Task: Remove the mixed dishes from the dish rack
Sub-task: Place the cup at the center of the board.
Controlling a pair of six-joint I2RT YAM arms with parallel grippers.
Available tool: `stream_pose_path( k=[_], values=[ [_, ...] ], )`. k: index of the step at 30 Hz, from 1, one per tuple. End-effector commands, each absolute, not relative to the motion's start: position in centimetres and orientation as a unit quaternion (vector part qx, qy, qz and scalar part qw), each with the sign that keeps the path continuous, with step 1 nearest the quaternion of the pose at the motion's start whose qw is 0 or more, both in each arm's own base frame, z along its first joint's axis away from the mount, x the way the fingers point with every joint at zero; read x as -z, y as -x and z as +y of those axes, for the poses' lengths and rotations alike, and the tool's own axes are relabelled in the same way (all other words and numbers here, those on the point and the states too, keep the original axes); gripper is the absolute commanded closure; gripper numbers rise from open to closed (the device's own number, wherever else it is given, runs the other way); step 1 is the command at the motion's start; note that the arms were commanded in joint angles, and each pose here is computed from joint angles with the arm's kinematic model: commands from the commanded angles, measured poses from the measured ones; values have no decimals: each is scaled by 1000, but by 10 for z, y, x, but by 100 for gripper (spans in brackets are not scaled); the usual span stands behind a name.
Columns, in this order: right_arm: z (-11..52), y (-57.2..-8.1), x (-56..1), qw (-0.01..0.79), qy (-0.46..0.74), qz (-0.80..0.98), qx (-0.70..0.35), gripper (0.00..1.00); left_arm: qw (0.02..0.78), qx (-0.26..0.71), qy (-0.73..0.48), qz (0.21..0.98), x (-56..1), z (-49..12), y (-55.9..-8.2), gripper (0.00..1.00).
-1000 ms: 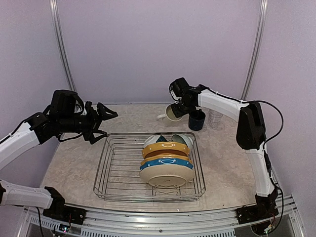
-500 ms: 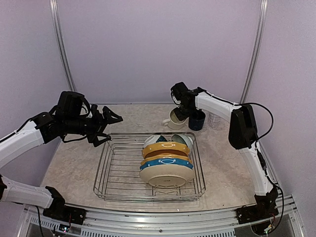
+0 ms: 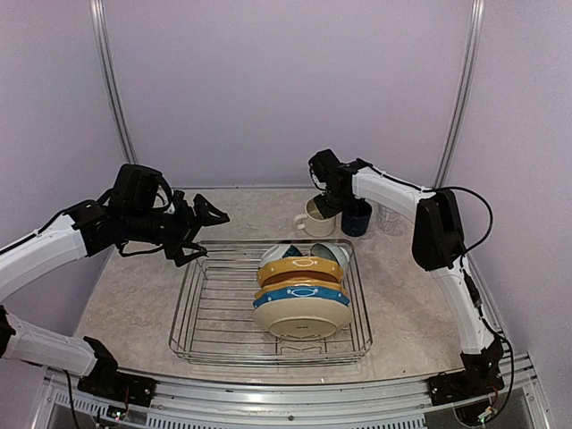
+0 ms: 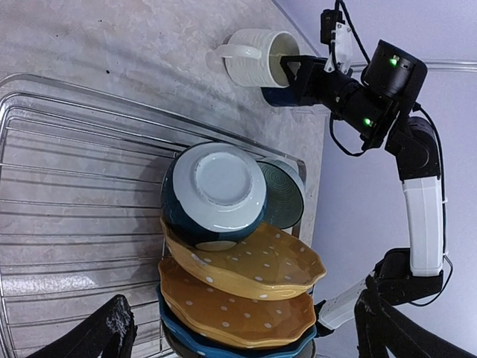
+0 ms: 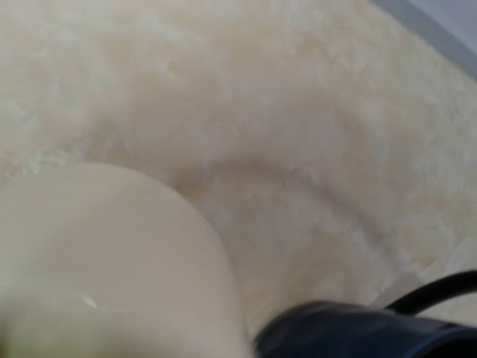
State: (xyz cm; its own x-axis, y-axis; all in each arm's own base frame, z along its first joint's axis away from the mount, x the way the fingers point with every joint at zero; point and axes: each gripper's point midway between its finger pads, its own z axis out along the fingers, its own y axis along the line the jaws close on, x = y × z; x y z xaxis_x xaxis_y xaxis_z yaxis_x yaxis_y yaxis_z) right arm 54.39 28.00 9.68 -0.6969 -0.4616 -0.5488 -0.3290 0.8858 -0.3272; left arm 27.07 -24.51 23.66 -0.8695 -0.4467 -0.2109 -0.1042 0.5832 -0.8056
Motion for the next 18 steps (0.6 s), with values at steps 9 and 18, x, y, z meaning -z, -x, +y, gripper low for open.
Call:
stream_pose_path(
  k=[9,18],
  values=[
    [280,-557,-128,359,197,907,95,52,199,436,139,867,-243,-254,-270,1],
    [287,-545,-181,382,200,901,46,31,196,428,133,872,-238,-254,-267,1]
  ],
)
